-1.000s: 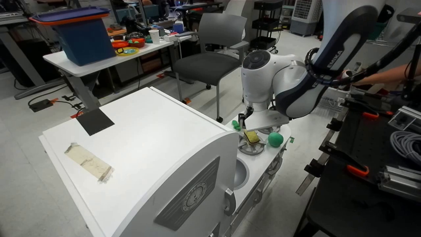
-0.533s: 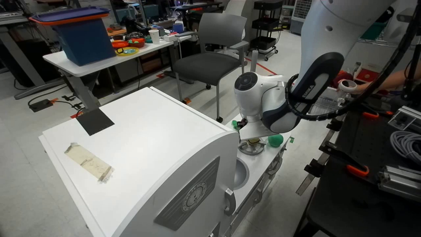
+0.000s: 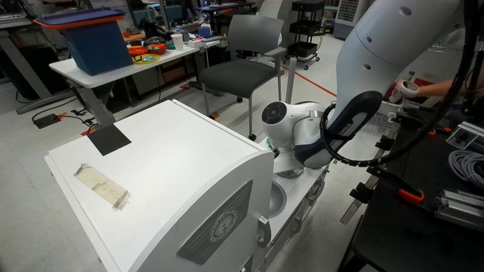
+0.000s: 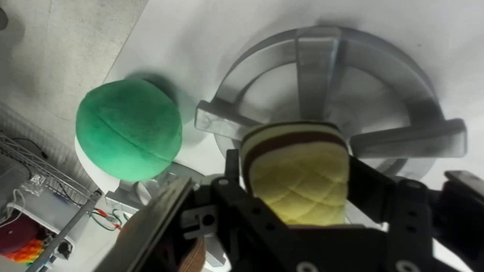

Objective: Put the yellow plushy in the sink

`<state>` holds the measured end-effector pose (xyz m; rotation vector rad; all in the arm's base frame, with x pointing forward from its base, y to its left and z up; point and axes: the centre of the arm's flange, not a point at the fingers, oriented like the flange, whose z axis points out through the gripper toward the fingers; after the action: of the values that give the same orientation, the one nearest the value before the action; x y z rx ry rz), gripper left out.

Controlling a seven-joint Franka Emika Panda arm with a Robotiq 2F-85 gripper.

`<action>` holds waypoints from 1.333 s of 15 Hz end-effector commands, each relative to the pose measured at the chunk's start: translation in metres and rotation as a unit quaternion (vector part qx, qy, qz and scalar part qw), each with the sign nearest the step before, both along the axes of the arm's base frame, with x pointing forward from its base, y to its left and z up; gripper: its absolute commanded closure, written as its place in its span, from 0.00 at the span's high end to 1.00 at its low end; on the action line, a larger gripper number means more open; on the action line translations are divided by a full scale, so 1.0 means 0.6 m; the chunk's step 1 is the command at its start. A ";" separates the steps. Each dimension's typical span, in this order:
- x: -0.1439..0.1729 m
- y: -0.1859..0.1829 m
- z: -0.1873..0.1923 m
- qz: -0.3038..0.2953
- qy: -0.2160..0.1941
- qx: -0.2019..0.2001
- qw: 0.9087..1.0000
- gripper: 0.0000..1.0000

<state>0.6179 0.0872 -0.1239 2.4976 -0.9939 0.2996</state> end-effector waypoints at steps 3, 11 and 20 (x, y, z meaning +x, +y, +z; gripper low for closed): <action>-0.004 0.070 0.045 0.066 -0.004 0.002 0.998 0.21; -0.118 0.268 0.081 0.148 0.005 0.112 0.983 0.04; -0.099 0.268 0.019 0.164 -0.046 0.065 0.983 0.04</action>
<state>0.5421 0.2477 -0.1061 2.8053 -0.6285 0.3589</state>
